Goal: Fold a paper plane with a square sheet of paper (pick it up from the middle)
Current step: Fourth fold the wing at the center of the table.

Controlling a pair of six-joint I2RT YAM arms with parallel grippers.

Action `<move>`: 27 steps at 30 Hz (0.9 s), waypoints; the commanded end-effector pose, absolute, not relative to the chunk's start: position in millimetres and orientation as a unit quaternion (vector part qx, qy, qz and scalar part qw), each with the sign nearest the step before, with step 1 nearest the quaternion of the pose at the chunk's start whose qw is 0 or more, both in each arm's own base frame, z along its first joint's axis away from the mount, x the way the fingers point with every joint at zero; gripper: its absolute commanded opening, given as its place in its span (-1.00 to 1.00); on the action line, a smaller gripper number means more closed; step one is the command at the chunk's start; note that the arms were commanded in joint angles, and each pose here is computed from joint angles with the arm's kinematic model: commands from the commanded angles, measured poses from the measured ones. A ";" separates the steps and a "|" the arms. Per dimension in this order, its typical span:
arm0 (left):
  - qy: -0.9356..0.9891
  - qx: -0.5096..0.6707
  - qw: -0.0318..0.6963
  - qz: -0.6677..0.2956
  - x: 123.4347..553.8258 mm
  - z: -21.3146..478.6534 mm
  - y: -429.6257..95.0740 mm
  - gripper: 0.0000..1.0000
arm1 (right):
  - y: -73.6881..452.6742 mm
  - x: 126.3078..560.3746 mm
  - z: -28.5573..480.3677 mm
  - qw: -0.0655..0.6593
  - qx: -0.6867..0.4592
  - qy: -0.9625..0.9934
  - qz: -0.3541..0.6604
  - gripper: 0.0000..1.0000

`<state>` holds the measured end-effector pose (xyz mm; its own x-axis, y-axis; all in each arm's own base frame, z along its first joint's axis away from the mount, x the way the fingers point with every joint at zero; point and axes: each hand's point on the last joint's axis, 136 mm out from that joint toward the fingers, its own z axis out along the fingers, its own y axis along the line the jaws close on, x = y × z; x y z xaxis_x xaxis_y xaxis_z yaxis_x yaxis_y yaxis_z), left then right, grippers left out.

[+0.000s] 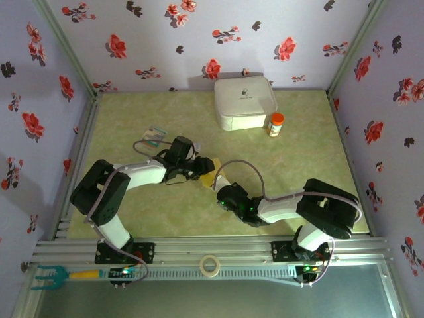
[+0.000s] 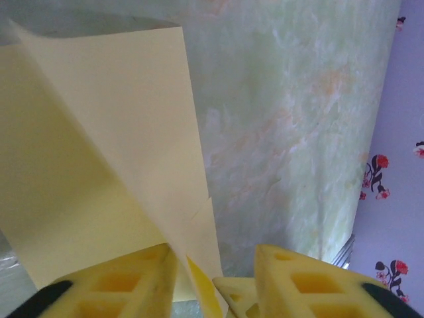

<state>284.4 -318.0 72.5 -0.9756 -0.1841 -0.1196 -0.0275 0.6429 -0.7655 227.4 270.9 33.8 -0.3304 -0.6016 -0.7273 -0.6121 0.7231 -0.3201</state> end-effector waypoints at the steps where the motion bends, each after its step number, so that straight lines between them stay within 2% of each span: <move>1: 0.904 -0.050 0.082 -0.417 282.8 74.0 -323.5 -0.48 | 270.0 228.8 39.4 0.451 -0.355 0.819 0.022 -0.80; 10: 0.912 -0.055 0.075 -0.399 280.1 72.2 -318.5 -1.00 | 266.7 227.3 38.0 0.445 -0.347 0.825 0.031 -0.72; 18: 0.913 -0.057 0.072 -0.398 279.7 74.6 -318.1 -1.00 | 260.6 229.6 38.3 0.438 -0.328 0.836 0.047 -0.57; 27: 0.913 -0.056 0.070 -0.398 278.8 74.0 -318.6 -1.00 | 263.4 227.9 35.2 0.426 -0.338 0.838 0.052 -0.61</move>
